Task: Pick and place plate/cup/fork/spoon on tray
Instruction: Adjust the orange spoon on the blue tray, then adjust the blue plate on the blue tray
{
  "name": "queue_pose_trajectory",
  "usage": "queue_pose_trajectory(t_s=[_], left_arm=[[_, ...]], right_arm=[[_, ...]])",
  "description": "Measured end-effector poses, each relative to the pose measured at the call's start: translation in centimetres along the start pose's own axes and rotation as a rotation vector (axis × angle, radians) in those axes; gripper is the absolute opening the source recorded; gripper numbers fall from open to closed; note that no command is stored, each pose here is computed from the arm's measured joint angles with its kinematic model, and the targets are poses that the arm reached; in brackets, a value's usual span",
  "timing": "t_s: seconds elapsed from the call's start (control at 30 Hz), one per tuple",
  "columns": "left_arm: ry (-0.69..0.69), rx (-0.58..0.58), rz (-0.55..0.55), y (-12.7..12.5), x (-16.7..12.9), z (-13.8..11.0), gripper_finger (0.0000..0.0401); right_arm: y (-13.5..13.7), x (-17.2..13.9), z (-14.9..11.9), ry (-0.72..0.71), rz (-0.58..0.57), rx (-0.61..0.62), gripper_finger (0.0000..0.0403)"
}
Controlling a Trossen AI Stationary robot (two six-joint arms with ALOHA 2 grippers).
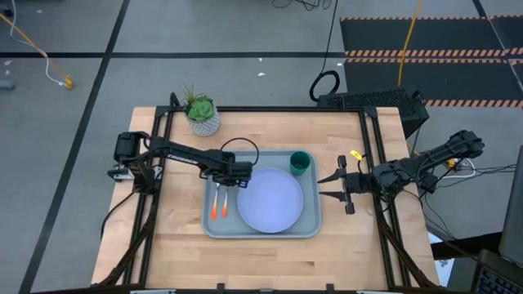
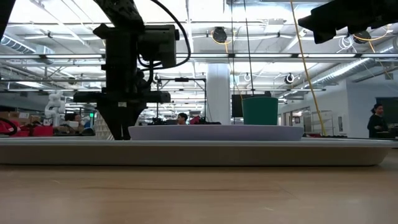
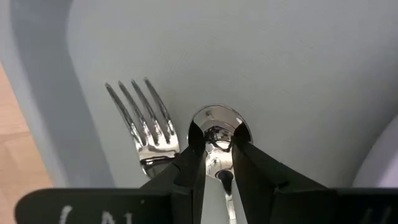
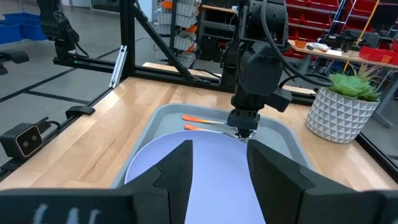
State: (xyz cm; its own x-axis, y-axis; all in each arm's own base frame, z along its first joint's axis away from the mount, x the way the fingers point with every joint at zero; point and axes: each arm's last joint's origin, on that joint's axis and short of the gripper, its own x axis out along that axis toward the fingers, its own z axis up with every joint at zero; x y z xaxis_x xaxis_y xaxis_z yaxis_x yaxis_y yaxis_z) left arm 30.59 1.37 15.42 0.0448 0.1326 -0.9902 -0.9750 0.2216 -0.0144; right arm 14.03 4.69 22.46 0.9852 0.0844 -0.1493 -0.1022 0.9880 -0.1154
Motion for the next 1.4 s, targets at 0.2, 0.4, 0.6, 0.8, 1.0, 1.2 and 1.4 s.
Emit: queue_pose_trajectory(t_s=[0.2, 0.4, 0.6, 0.8, 1.0, 1.2, 1.4], left_arm=[[-0.003, 0.006, -0.012, -0.2, 0.0, -0.1, 0.0081], [-0.001, 0.003, -0.014, -0.2, 0.0, -0.2, 0.0081], [0.017, -0.011, -0.027, -0.3, 0.0, -0.3, 0.0081], [0.028, -0.025, -0.035, -0.4, 0.0, -0.4, 0.0081], [0.025, -0.004, -0.067, -0.9, -1.7, 0.4, 0.0081], [-0.049, 0.035, -0.094, -2.2, -5.1, 1.2, 0.0081], [-0.213, 0.18, -0.136, -4.1, -8.2, -0.5, 0.0081]], right_arm=[[0.0, 0.0, 0.0, 0.0, 0.0, 0.0, 0.0144], [0.0, 0.0, 0.0, 0.0, 0.0, 0.0, 0.0144], [0.0, 0.0, 0.0, 0.0, 0.0, 0.0, 0.0144], [0.0, 0.0, 0.0, 0.0, 0.0, 0.0, 0.0144], [0.0, 0.0, 0.0, 0.0, 0.0, 0.0, 0.0144], [0.0, 0.0, -0.1, 0.005, 0.0, -0.001, 0.0144], [0.0, 0.0, -0.3, 0.024, 0.002, -0.018, 0.0144]])
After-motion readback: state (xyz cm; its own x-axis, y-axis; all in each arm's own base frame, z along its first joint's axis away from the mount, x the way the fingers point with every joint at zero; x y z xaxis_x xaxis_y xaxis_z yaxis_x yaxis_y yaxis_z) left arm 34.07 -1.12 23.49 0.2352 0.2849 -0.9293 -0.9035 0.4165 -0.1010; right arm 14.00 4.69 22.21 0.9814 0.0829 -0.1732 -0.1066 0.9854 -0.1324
